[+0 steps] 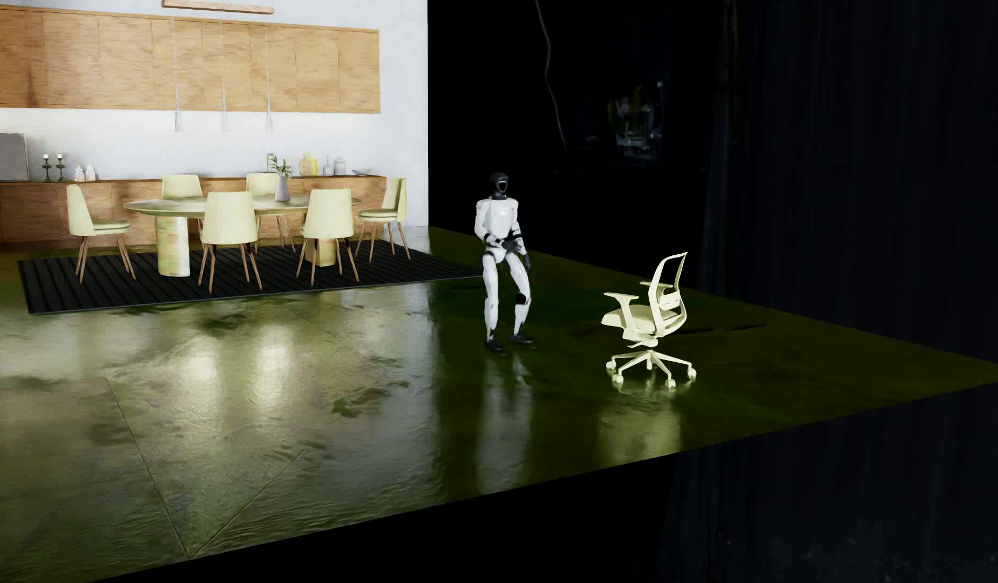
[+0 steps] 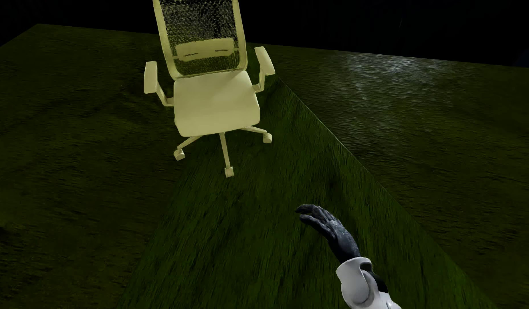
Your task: Walk to the light lime officechair
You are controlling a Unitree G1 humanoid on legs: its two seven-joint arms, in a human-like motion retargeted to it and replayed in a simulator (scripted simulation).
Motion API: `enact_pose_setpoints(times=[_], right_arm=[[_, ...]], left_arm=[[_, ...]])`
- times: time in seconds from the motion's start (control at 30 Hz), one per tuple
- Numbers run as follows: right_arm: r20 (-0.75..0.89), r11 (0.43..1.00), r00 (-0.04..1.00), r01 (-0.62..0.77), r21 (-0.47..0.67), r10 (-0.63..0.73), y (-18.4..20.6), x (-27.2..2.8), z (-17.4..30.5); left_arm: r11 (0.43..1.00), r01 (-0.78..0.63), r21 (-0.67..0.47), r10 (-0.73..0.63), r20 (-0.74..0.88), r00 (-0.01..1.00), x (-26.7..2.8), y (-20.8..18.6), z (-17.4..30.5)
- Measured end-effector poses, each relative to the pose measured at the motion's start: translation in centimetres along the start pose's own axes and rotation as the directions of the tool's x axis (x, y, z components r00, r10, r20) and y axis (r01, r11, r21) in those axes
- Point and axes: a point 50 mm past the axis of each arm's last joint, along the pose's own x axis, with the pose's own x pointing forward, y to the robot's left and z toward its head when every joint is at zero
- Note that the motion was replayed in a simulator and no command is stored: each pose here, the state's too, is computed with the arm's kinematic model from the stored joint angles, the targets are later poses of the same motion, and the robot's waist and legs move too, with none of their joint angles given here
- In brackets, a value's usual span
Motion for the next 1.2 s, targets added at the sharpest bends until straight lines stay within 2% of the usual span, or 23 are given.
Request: enact_pose_setpoints(times=[0.07, 0.17, 0.23, 0.3, 0.33, 0.37, 0.4, 0.47, 0.53, 0.6, 0.67, 0.73, 0.83, 0.9, 1.03, 1.1, 1.2], right_arm=[[-0.054, 0.999, 0.997, -0.048, -0.003, 0.048, 0.2, -0.2, -0.9], [-0.374, 1.000, 0.927, -0.009, 0.027, 0.018, 0.9, -2.6, -5.7], [-0.637, 0.990, 0.769, 0.121, 0.075, -0.046, 1.9, -6.3, -9.3], [-0.816, 0.971, 0.577, 0.186, 0.151, 0.016, 3.7, -10.5, -12.0], [-0.858, 0.977, 0.505, 0.124, 0.174, 0.089, 4.7, -12.8, -13.1], [-0.879, 0.980, 0.442, 0.010, 0.200, 0.175, 5.6, -14.5, -13.7], [-0.887, 0.964, 0.378, -0.119, 0.236, 0.264, 6.4, -16.4, -14.3], [-0.883, 0.900, 0.256, -0.304, 0.314, 0.394, 7.2, -18.9, -15.0], [-0.888, 0.876, 0.191, -0.343, 0.340, 0.419, 7.0, -19.9, -15.5], [-0.893, 0.896, 0.233, -0.326, 0.301, 0.384, 6.1, -19.0, -15.7], [-0.890, 0.934, 0.332, -0.281, 0.221, 0.311, 4.9, -17.0, -15.7], [-0.863, 0.959, 0.437, -0.232, 0.166, 0.255, 4.5, -14.9, -14.9], [-0.778, 0.970, 0.584, -0.202, 0.138, 0.232, 4.4, -12.0, -13.0], [-0.734, 0.975, 0.644, -0.179, 0.130, 0.216, 4.3, -11.1, -12.3], [-0.734, 0.978, 0.648, -0.166, 0.124, 0.203, 4.0, -11.5, -12.3], [-0.776, 0.975, 0.593, -0.169, 0.143, 0.216, 4.4, -13.0, -13.0], [-0.837, 0.949, 0.464, -0.254, 0.187, 0.290, 5.6, -16.0, -14.1]], left_arm=[[0.995, 0.094, -0.026, -0.095, -0.061, 0.994, -0.7, -3.0, -2.6], [0.975, 0.209, -0.072, -0.214, -0.077, 0.974, -1.7, -6.4, -2.7], [0.971, 0.238, -0.018, -0.239, -0.021, 0.971, -1.5, -6.1, -0.8], [0.989, 0.145, 0.005, -0.145, 0.052, 0.988, -0.9, -3.8, 2.0], [0.997, 0.078, 0.022, -0.080, 0.107, 0.991, -0.7, -2.3, 3.7], [0.996, -0.001, 0.092, -0.015, 0.170, 0.985, -0.6, -0.7, 5.6], [0.995, -0.063, 0.073, 0.045, 0.227, 0.973, -0.8, 0.9, 7.5], [0.987, -0.138, -0.079, 0.157, 0.370, 0.916, -1.9, 3.8, 11.1], [0.961, -0.214, -0.174, 0.273, 0.490, 0.828, -3.4, 6.2, 13.7], [0.938, -0.270, -0.217, 0.346, 0.552, 0.759, -4.6, 7.8, 14.9], [0.929, -0.280, -0.241, 0.369, 0.556, 0.745, -4.8, 8.2, 14.8], [0.950, -0.249, -0.188, 0.311, 0.504, 0.806, -3.6, 7.4, 13.5], [0.989, -0.150, 0.010, 0.138, 0.341, 0.930, -1.3, 5.1, 10.4], [0.996, -0.080, 0.028, 0.073, 0.194, 0.978, -0.2, 3.2, 7.6], [0.993, 0.098, 0.072, -0.105, 0.098, 0.990, 0.0, -0.9, 4.1], [0.994, 0.093, 0.058, -0.098, 0.092, 0.991, -0.1, -1.6, 3.3], [0.998, 0.067, 0.018, -0.069, 0.109, 0.992, -0.2, -1.7, 3.5]])
